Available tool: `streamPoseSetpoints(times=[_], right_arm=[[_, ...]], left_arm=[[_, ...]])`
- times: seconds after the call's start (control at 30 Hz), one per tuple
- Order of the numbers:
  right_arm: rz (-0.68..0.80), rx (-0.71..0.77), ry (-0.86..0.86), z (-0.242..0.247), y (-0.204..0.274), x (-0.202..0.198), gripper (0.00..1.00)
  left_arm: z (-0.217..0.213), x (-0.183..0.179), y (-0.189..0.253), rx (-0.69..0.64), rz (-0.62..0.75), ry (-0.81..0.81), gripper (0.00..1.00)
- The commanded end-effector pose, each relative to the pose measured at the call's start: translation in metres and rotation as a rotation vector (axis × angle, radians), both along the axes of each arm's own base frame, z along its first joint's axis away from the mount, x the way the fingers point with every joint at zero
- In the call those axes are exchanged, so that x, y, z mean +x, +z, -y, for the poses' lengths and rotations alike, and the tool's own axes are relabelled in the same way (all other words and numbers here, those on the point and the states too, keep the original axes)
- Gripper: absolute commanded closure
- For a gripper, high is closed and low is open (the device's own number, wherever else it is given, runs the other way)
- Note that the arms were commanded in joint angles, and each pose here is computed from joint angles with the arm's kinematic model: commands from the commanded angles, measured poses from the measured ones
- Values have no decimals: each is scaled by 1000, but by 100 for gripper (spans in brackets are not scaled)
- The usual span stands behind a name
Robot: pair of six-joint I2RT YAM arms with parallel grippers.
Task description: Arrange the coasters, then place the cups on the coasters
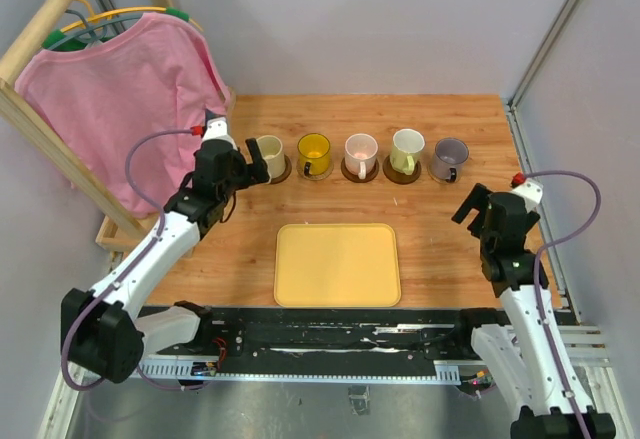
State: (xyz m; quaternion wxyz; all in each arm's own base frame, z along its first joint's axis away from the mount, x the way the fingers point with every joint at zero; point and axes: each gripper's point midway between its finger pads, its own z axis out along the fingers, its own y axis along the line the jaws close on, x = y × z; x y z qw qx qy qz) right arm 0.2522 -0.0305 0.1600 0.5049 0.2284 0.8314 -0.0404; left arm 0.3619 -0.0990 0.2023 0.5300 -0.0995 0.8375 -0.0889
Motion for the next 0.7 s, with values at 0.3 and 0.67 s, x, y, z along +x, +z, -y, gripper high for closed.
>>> streamPoseSetpoints(times=[0.3,0.67], right_arm=[[213,-56,-277,49,39,-60,2],[176,-32,-250,42,32,-54,2]], left_arm=[[-37,-58,3,-76,29,146,0],[-77,-94,-17,-76,-49,383,0]])
